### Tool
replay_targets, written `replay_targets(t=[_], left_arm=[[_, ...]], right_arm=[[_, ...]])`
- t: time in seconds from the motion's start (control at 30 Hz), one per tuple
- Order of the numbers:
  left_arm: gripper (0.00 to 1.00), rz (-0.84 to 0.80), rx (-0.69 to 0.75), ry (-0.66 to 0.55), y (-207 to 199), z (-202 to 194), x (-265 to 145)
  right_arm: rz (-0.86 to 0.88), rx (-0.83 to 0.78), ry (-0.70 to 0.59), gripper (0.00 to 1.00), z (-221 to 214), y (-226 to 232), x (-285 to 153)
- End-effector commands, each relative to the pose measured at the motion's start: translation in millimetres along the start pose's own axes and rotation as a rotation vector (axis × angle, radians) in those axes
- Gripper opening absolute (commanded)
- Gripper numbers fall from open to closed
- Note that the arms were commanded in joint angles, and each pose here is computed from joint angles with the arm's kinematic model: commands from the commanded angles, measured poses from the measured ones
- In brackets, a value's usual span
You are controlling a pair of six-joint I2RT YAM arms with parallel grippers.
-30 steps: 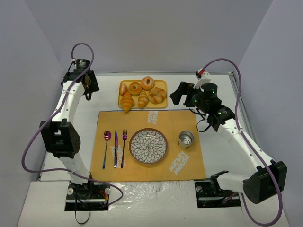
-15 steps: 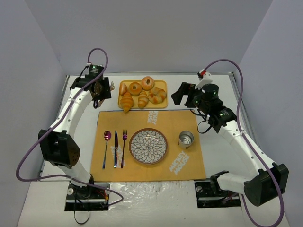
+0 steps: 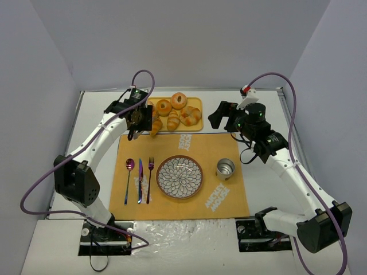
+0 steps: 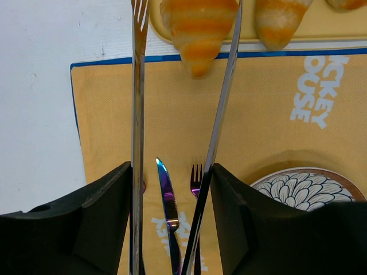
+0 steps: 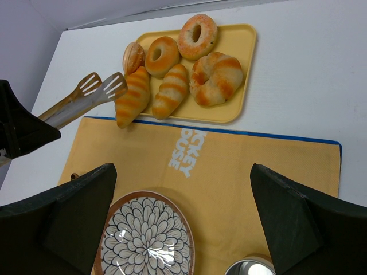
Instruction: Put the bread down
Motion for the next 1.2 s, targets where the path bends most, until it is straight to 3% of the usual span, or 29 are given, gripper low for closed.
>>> replay_targets(t=[0.0, 1.17], left_arm=[[0.49, -0.008, -0.017, -0.109, -6.3, 17.8, -17.4], [0.49, 0.085, 0.067, -0.033, -22.4, 6.2, 15.3]], right_arm=[[0.026, -0.001, -0.077, 1.00, 14.6, 9.9, -8.5], [0.037, -0.011, -0.081, 1.00, 15.0, 15.7, -14.7]])
Point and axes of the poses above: each gripper's point midway between its finger pads, its own x axis out along the fingers, its own y axis along the line the jaws close on, z = x × y, the point moved 5 cm from there along -x, back along the fingers, and after that the axes turned 3 degrees about x, right-handed, at the moved point
